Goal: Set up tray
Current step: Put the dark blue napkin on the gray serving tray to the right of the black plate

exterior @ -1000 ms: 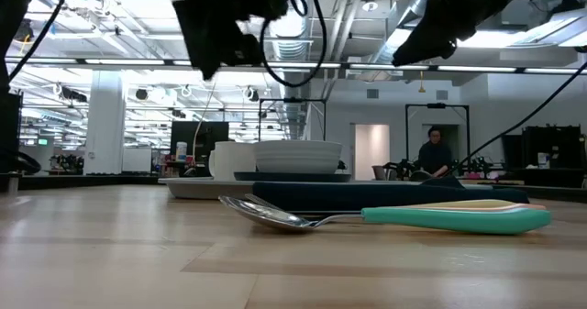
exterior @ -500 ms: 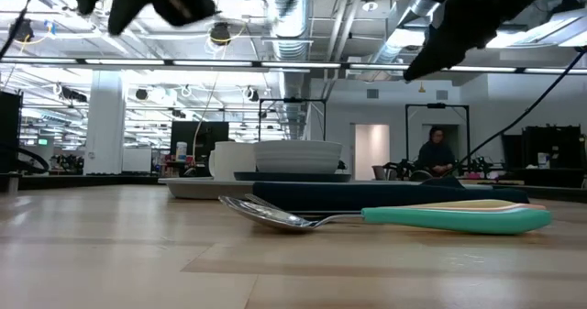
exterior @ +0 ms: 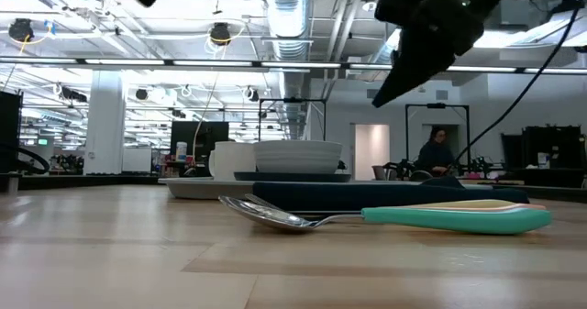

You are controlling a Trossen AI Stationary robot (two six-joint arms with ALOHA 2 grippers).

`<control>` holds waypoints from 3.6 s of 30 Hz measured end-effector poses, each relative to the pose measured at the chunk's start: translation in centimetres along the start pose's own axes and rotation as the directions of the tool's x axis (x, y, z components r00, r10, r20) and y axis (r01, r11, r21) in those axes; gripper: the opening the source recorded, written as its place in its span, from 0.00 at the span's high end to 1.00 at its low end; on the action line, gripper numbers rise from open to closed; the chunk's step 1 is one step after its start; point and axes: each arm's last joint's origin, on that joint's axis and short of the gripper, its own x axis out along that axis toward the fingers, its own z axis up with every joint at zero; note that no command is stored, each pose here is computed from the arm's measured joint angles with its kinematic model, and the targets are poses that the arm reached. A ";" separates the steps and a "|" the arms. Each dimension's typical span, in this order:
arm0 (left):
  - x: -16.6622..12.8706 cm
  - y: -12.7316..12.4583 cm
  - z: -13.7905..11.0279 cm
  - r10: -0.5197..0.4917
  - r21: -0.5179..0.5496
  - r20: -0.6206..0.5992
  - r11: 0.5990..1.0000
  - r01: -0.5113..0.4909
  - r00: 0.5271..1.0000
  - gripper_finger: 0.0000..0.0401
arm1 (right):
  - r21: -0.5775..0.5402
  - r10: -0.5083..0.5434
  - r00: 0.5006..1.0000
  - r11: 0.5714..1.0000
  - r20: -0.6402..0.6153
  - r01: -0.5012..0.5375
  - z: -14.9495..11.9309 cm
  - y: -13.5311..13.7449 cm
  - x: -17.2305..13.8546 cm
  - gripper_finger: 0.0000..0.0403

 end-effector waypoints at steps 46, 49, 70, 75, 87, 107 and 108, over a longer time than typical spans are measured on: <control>0.2 1.5 -4.3 0.075 0.033 0.345 0.995 -0.091 0.936 0.76 | 0.372 0.107 0.723 0.902 -0.682 0.217 -2.4 4.5 2.9 0.71; 0.0 1.5 -4.0 0.074 0.053 0.347 0.994 -0.098 0.935 0.76 | 0.509 0.145 0.729 0.804 -0.669 0.308 -2.8 3.8 3.7 0.71; -2.4 2.9 -4.0 0.145 0.161 0.396 0.961 -0.224 0.907 0.76 | 0.679 0.129 0.775 0.584 -0.619 0.445 -4.0 2.2 5.3 0.71; -3.1 3.1 -3.9 0.146 0.142 0.419 0.964 -0.224 0.896 0.76 | 0.683 0.134 0.787 0.597 -0.603 0.422 -3.3 1.9 4.5 0.71; -3.0 3.2 -4.1 0.143 0.209 0.405 0.947 -0.244 0.903 0.76 | 0.708 0.175 0.756 0.530 -0.631 0.467 -3.3 0.5 4.7 0.59; -3.1 3.2 -3.9 0.140 0.222 0.416 0.943 -0.250 0.898 0.76 | 0.796 0.211 0.811 0.434 -0.546 0.423 -6.9 0.3 6.5 0.44; -3.1 3.2 -3.9 0.140 0.220 0.417 0.943 -0.249 0.898 0.76 | 0.792 0.206 0.809 0.434 -0.551 0.429 -7.0 0.2 6.5 0.45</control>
